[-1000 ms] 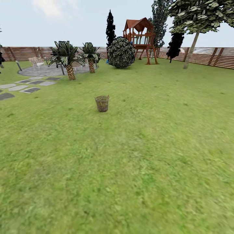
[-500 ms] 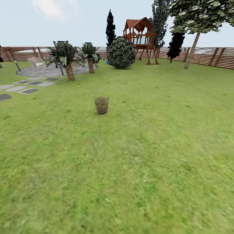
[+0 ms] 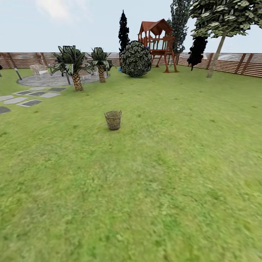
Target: Take the three Easter eggs out of the wicker basket on the lawn in the garden, then place them on the lawn next to a single tree (choose any tree) so that all three eggs are next to the same tree and none are left in the basket.
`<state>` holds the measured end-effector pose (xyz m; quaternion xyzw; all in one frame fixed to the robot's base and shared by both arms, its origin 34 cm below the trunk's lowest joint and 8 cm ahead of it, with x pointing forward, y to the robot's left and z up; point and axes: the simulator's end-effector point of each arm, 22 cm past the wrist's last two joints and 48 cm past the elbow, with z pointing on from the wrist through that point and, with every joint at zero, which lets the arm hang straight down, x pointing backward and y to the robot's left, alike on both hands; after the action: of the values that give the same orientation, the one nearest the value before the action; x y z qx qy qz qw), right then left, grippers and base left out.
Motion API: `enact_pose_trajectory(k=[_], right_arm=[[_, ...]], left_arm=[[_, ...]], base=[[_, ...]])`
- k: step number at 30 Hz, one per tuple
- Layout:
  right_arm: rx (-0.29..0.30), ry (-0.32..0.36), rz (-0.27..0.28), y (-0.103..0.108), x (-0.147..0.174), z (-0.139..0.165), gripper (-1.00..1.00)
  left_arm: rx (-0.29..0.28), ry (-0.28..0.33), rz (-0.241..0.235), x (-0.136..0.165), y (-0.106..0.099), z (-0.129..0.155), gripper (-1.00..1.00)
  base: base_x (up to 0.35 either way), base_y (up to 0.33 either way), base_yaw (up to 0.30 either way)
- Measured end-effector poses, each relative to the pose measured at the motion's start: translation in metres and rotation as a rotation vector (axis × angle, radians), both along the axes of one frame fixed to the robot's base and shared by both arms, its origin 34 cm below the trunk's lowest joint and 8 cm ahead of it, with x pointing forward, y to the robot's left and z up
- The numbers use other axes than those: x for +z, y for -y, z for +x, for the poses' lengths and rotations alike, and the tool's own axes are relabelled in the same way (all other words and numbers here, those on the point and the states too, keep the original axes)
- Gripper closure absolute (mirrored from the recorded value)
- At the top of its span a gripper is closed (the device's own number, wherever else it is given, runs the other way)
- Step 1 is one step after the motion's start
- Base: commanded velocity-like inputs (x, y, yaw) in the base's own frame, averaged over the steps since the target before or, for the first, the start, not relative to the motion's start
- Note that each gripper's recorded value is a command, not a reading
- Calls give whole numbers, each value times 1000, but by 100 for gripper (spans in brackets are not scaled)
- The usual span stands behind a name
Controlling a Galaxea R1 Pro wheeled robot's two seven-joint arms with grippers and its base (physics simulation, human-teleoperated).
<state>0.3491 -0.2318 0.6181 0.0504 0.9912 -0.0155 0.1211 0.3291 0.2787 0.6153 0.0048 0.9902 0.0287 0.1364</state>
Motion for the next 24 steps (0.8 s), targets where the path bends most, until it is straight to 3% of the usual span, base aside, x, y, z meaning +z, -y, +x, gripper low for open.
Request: enact_pose_trajectory(k=[14,24], right_arm=[[1,-1,3,-2,0,0,-100],[2,-1,3,-3,0,0,-100]], left_arm=[[-1,0,0,0,0,0,-100],[-1,0,0,0,0,0,-100]], base=[[301,0,6],[301,0,124]])
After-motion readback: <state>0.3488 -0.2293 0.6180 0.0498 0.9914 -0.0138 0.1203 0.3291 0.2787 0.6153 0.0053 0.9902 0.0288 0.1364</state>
